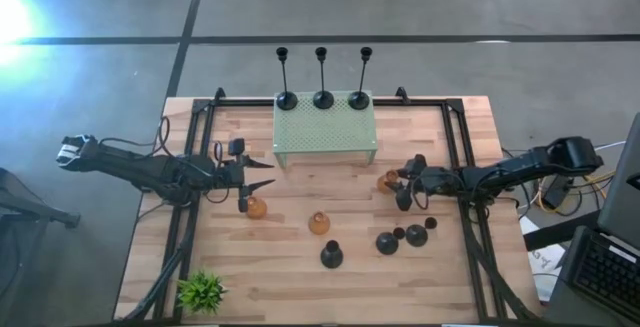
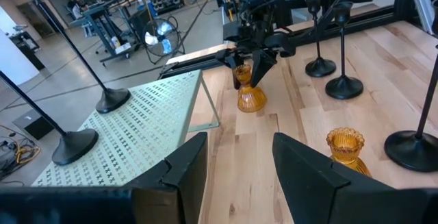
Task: Pick & Place candle stick holders
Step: Put the yellow glass candle holder on the shelf
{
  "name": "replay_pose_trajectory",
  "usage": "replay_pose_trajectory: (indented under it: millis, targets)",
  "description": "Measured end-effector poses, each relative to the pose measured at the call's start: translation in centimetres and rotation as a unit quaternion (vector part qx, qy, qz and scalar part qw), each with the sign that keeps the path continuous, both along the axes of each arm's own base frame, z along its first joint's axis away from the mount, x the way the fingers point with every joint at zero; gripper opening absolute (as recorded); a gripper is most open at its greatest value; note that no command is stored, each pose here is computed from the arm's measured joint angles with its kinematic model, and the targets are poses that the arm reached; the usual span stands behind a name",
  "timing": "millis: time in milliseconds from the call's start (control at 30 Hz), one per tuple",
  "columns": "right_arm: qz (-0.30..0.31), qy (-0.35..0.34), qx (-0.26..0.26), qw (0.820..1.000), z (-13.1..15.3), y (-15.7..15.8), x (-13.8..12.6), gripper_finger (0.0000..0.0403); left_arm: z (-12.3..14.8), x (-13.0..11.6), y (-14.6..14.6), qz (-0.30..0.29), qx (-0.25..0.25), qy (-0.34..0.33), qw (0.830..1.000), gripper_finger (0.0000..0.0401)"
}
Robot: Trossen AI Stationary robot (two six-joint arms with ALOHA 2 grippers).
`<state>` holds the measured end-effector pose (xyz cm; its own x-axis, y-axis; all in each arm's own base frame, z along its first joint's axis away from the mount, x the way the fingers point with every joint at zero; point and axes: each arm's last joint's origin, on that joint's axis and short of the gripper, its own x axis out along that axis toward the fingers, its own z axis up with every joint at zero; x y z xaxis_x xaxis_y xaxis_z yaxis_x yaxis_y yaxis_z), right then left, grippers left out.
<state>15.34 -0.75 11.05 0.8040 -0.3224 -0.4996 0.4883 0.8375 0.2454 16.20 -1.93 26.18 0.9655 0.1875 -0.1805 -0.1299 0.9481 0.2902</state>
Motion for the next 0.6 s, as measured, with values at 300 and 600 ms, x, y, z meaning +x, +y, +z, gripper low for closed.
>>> replay_pose_trajectory:
  millis: [300, 600]
  targets:
    - [-0.03, -0.01, -0.026, 0.999, 0.2, -0.21, 0.11, 0.0174, -0.03, -0.01, 0.0, 0.0, 0.0, 0.002, 1.0, 0.017]
    - [-0.025, -0.028, -0.035, 0.999, 0.78, -0.21, 0.07, 0.0121, -0.11, -0.02, 0.0, 0.0, 0.001, 0.006, 1.0, 0.017]
